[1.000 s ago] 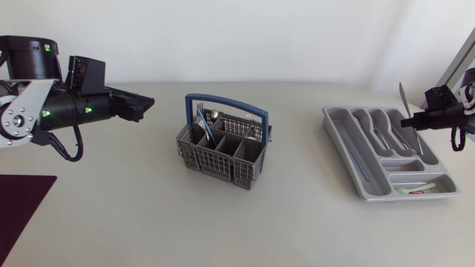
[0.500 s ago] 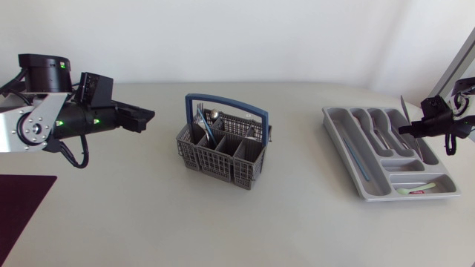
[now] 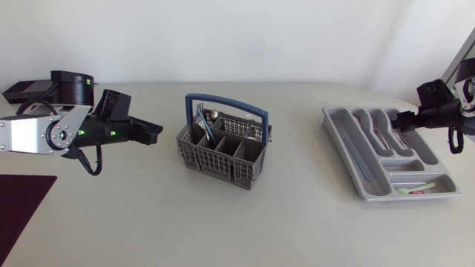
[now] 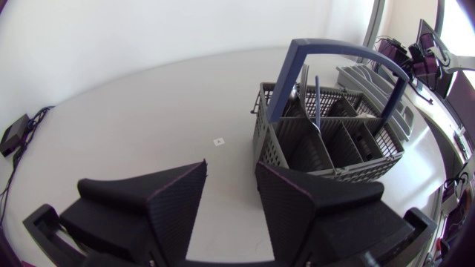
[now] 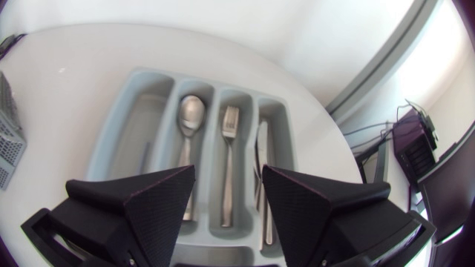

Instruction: Sort the cutlery from the basket into the organizer compartments.

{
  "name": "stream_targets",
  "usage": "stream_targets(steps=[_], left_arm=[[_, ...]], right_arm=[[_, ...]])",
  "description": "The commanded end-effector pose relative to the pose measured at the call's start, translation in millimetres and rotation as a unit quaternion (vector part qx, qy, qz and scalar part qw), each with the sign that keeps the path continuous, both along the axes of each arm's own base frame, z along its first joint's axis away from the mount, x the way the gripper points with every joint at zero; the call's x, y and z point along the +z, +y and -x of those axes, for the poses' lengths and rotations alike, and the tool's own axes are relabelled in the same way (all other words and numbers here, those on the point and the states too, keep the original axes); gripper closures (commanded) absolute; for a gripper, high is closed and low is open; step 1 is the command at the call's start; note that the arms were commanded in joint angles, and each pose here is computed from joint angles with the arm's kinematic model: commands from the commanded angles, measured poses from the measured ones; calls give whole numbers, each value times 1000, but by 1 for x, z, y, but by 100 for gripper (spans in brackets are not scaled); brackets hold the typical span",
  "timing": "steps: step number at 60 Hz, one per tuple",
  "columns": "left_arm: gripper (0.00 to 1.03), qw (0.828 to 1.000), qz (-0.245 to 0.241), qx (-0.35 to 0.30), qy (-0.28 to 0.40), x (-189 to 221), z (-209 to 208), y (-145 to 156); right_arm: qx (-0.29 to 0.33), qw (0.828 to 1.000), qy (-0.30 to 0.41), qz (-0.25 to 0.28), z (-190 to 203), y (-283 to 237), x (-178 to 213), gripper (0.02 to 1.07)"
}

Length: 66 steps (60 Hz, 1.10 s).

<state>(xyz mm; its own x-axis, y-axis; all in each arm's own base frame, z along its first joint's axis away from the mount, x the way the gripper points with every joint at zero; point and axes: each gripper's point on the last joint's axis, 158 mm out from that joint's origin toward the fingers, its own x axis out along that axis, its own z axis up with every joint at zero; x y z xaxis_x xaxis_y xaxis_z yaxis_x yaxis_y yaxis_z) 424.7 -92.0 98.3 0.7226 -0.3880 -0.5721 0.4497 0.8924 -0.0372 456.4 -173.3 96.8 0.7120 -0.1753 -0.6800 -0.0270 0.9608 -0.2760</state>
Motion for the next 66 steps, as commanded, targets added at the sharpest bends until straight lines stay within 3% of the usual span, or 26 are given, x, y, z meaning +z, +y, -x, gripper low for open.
stream_targets(steps=[1,22,45,66], left_arm=[[72,1000,-6,-10,-6,-2,-10,-6],[100,999,-3,-32,15,-22,-15,-26],[100,997,20,-64,46,-43,-21,-48],[100,989,65,-112,72,-42,-2,-70]], right_arm=[[40,999,-2,-9,13,48,6,48],[173,981,17,-82,38,226,8,102],[238,956,90,-145,39,323,-41,102],[270,934,101,-210,31,368,-36,102]])
